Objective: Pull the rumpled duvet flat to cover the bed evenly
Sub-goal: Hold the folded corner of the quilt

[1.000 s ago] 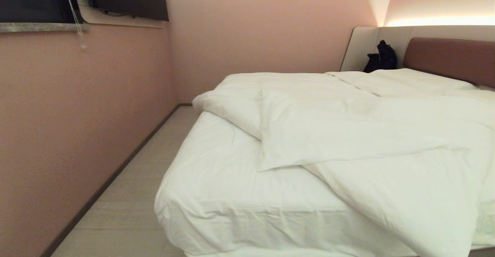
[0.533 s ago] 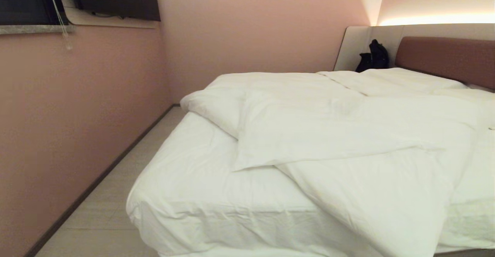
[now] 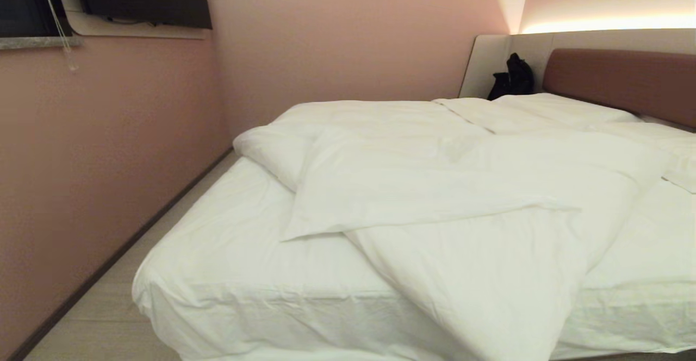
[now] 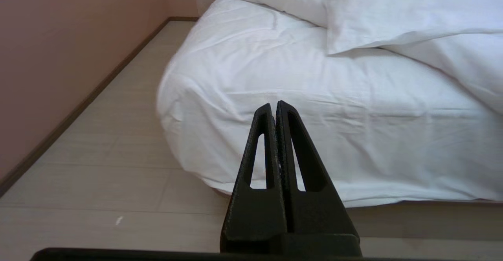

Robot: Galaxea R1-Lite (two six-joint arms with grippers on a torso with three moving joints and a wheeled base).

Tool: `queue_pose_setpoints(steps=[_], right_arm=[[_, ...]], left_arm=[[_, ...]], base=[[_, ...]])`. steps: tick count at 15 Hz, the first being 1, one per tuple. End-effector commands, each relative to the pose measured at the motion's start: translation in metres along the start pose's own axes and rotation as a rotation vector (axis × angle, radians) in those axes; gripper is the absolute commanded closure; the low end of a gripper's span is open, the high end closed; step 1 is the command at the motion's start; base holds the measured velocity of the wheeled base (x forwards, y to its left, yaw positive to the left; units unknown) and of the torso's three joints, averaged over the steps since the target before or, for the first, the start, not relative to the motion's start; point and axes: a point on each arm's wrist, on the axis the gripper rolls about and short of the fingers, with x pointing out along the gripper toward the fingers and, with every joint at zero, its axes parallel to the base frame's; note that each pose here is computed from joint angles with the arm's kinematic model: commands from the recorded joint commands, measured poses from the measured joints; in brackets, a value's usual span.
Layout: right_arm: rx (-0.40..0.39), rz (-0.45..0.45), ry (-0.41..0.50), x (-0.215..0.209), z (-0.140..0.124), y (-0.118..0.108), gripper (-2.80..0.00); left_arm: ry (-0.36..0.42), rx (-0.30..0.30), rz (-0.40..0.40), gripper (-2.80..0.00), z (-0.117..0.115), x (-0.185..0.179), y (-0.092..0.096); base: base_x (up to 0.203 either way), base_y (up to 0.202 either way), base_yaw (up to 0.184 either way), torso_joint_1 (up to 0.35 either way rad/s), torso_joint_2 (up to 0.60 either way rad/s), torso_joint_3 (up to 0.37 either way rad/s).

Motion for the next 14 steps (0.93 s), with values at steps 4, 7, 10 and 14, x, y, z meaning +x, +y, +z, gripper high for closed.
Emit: queue_pose_setpoints(steps=[4, 7, 10, 14], right_arm=[[0.0, 0.0, 0.001, 0.0001, 0.0001, 0.0, 0.0], [0.0, 0.0, 0.001, 0.0001, 0.0001, 0.0, 0.0], [0.0, 0.0, 0.001, 0.0001, 0.0001, 0.0, 0.0], [0.001, 0.0, 0.001, 0.0001, 0.0001, 0.0, 0.0]], left_arm=[[0.002, -0.005, -0.001, 0.0, 0.0, 0.0001, 0.0], [0.002, -0.002, -0.003, 0.0, 0.0, 0.0001, 0.0], [0.002, -0.007, -0.001, 0.0, 0.0, 0.0001, 0.0], [0.001, -0.007, -0.001, 0.0, -0.0001, 0.0, 0.0]], base=[[0.0, -0.1, -0.002, 0.002, 0.0, 0.001], [0.0, 0.0, 0.0, 0.0, 0.0, 0.0], [0.0, 0.0, 0.0, 0.0, 0.0, 0.0], [0.0, 0.0, 0.0, 0.0, 0.0, 0.0]])
